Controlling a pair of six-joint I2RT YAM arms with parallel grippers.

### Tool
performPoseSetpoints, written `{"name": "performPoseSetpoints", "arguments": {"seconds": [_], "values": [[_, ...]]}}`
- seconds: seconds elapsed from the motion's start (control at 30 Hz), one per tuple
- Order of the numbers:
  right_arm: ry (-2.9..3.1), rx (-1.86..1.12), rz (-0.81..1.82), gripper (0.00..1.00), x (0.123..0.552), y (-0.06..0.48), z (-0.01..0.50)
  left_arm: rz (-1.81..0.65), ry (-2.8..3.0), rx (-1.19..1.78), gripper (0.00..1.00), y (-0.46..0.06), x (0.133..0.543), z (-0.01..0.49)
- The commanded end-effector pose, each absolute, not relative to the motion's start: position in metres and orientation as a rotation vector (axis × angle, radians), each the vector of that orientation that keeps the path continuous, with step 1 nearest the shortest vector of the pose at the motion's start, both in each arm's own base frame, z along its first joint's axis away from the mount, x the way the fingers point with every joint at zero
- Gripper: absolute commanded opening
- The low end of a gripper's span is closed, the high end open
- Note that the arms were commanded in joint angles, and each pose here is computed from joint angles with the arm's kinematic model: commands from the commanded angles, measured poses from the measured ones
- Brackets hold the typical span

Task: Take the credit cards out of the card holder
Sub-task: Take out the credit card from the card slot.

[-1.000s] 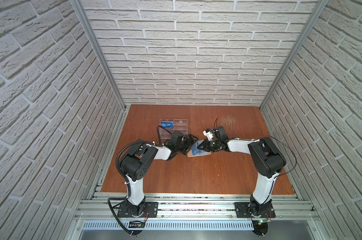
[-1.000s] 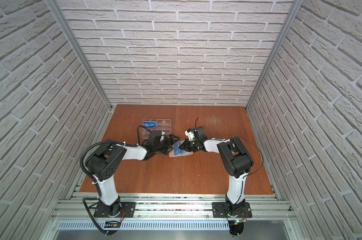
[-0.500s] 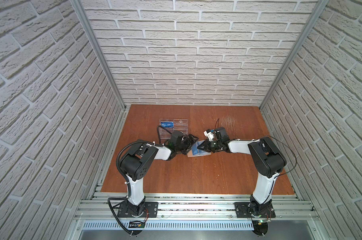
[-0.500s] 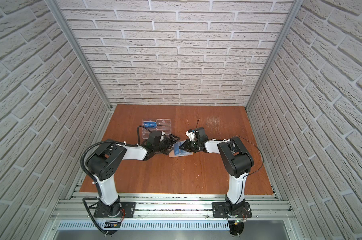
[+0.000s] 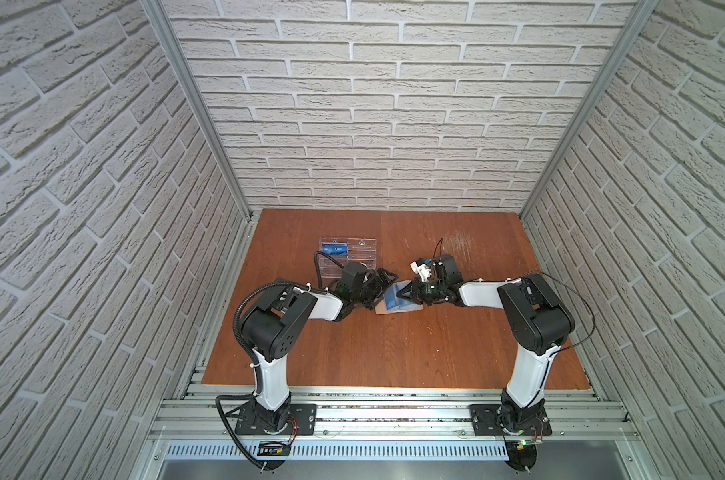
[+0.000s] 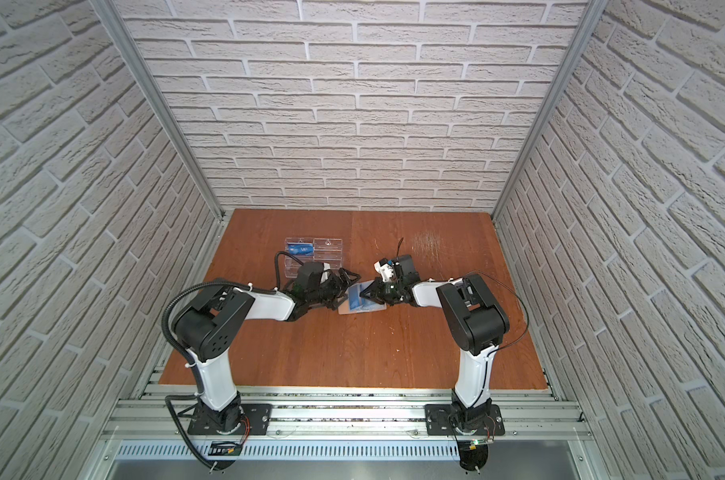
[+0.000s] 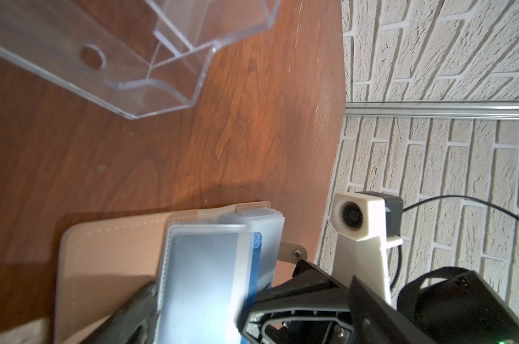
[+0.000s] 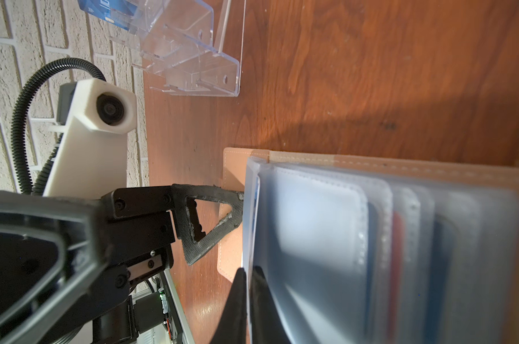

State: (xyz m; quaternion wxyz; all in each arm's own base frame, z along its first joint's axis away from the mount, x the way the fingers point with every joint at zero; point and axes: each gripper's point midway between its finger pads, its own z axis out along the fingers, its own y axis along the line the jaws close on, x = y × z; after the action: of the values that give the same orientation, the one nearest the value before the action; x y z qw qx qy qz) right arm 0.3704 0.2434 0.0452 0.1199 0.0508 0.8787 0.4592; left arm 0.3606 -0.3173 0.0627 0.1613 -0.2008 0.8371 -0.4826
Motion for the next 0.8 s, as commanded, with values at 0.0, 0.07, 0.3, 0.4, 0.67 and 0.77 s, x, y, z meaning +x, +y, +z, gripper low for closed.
{"name": "performPoseSetpoints", "arguments": {"seconds": [0.0,0.07,0.3,0.4,0.67,0.77], "values": [[2.475,0.091,1.399,0.09,0.376,0.247,0.068,-1.270,2.528,-0.654,0.98,-0.304,0.341,0.016],[2.470,0.095,1.406,0.08,0.376,0.247,0.069,-1.270,2.528,-0.653,0.98,-0.304,0.341,0.016],[2.458,0.097,1.413,0.06,0.376,0.242,0.072,-1.267,2.530,-0.657,0.98,-0.304,0.340,0.015],[2.462,0.101,1.404,0.06,0.375,0.238,0.073,-1.267,2.530,-0.657,0.98,-0.304,0.340,0.014],[2.465,0.116,1.375,0.06,0.375,0.227,0.074,-1.272,2.527,-0.657,0.98,-0.304,0.340,0.014],[2.470,0.118,1.337,0.06,0.376,0.221,0.076,-1.271,2.526,-0.658,0.98,-0.303,0.340,0.014]]}}
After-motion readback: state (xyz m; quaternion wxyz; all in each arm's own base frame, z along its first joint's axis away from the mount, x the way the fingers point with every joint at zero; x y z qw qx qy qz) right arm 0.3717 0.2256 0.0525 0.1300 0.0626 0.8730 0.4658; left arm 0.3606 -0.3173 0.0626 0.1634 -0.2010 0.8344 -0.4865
